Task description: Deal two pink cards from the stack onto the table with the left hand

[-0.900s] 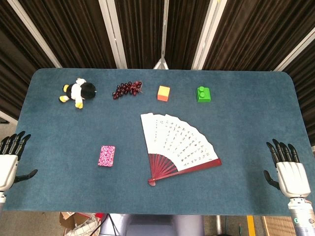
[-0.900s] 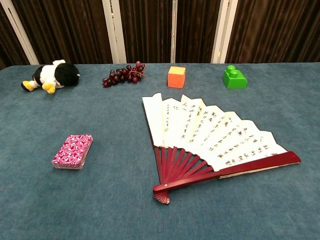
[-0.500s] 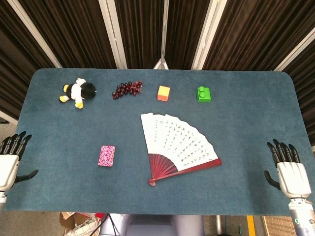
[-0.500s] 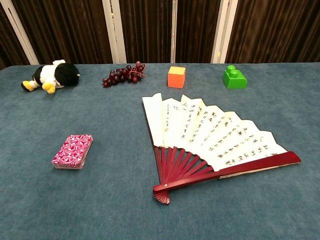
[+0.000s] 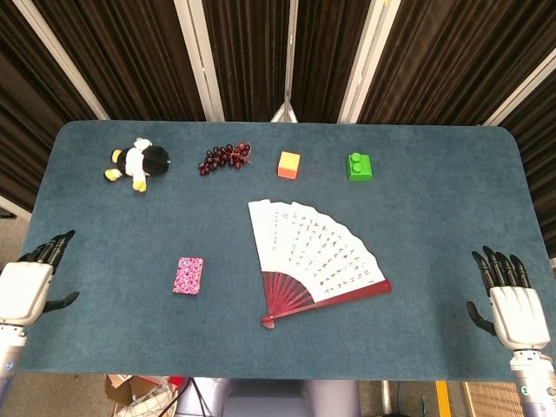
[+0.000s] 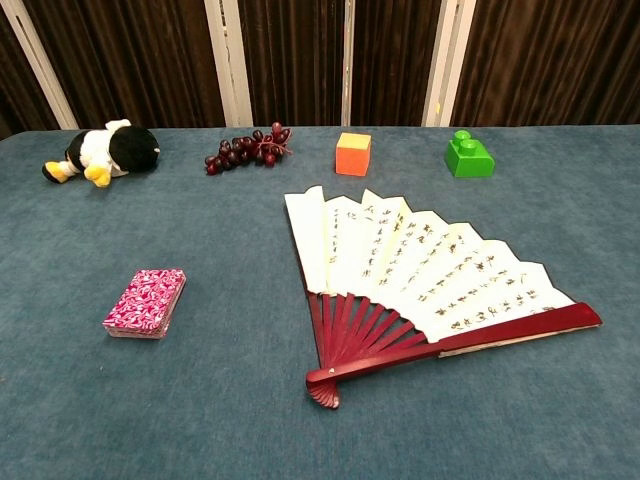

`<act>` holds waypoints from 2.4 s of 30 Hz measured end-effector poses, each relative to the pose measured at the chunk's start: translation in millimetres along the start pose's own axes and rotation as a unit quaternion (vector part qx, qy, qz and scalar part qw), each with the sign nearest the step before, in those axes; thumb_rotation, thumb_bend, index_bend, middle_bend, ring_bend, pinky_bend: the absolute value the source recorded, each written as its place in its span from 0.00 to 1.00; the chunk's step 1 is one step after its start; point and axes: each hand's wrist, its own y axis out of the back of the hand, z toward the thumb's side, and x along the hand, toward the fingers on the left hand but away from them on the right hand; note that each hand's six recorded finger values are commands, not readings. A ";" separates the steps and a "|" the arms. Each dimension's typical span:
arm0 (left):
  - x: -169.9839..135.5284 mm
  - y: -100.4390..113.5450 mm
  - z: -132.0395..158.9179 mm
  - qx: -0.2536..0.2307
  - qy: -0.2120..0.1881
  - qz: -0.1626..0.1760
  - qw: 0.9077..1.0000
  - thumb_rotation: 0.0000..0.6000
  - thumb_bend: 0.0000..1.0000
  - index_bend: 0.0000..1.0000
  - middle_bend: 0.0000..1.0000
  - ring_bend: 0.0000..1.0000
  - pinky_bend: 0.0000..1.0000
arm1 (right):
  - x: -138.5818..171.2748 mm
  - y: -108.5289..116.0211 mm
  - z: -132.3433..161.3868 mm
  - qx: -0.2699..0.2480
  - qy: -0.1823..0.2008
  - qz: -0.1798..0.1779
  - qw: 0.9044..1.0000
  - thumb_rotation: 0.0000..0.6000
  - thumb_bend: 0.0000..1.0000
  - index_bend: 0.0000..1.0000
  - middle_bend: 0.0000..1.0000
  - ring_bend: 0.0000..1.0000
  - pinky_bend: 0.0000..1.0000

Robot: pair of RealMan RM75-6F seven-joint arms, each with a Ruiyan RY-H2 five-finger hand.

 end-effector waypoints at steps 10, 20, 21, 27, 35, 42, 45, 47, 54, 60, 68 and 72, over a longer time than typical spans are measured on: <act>47.2 -13.6 36.9 -0.020 0.010 -0.077 0.997 1.00 0.02 0.07 0.27 0.45 0.65 | -1.1 -1.4 2.4 -0.004 0.006 0.003 1.000 1.00 0.37 0.00 0.00 0.00 0.05; 75.0 -38.8 98.3 -0.009 -0.007 -0.151 0.989 1.00 0.02 0.07 0.00 0.00 0.06 | -1.0 -1.1 3.1 -0.011 0.009 0.005 1.000 1.00 0.37 0.00 0.00 0.00 0.05; 76.5 -41.4 103.1 -0.012 -0.007 -0.155 0.988 1.00 0.02 0.10 0.00 0.00 0.05 | -1.0 -1.2 3.4 -0.011 0.010 0.005 1.000 1.00 0.37 0.00 0.00 0.00 0.05; 85.6 -57.0 133.9 -0.021 -0.003 -0.186 0.982 1.00 0.03 0.20 0.00 0.00 0.05 | -1.1 -1.1 3.1 -0.013 0.010 0.006 1.000 1.00 0.37 0.00 0.00 0.00 0.05; 90.4 -69.6 161.0 -0.007 -0.011 -0.202 0.979 1.00 0.07 0.20 0.00 0.00 0.05 | -1.2 -1.1 3.1 -0.016 0.010 0.006 1.000 1.00 0.37 0.00 0.00 0.00 0.05; 86.0 -83.3 169.5 0.011 -0.011 -0.222 0.975 1.00 0.07 0.19 0.00 0.00 0.05 | -1.4 -0.9 2.6 -0.017 0.009 0.006 1.000 1.00 0.37 0.00 0.00 0.00 0.05; 86.6 -87.4 171.7 0.010 -0.010 -0.223 0.975 1.00 0.07 0.20 0.00 0.00 0.05 | -1.4 -1.1 3.2 -0.017 0.010 0.006 1.000 1.00 0.37 0.00 0.00 0.00 0.05; 87.7 -89.6 173.7 0.005 -0.009 -0.222 0.975 1.00 0.08 0.20 0.00 0.00 0.05 | -1.3 -1.1 3.1 -0.017 0.010 0.006 1.000 1.00 0.37 0.00 0.00 0.00 0.05; 90.3 -95.5 183.0 0.001 -0.014 -0.225 0.974 1.00 0.10 0.21 0.00 0.00 0.05 | -1.2 -1.0 2.9 -0.018 0.009 0.007 1.000 1.00 0.37 0.00 0.00 0.00 0.05; 90.2 -97.5 186.9 0.001 -0.017 -0.229 0.973 1.00 0.10 0.22 0.00 0.00 0.05 | -1.2 -1.0 2.6 -0.019 0.009 0.007 1.000 1.00 0.37 0.00 0.00 0.00 0.05; 89.3 -100.8 189.4 0.000 -0.018 -0.231 0.973 1.00 0.23 0.35 0.00 0.00 0.06 | -1.0 -0.8 2.9 -0.020 0.010 0.006 1.000 1.00 0.37 0.00 0.00 0.00 0.05; 89.6 -99.8 192.3 -0.009 -0.021 -0.226 0.974 1.00 0.30 0.43 0.00 0.00 0.08 | -0.8 -0.9 2.9 -0.020 0.010 0.006 1.000 1.00 0.37 0.00 0.00 0.00 0.05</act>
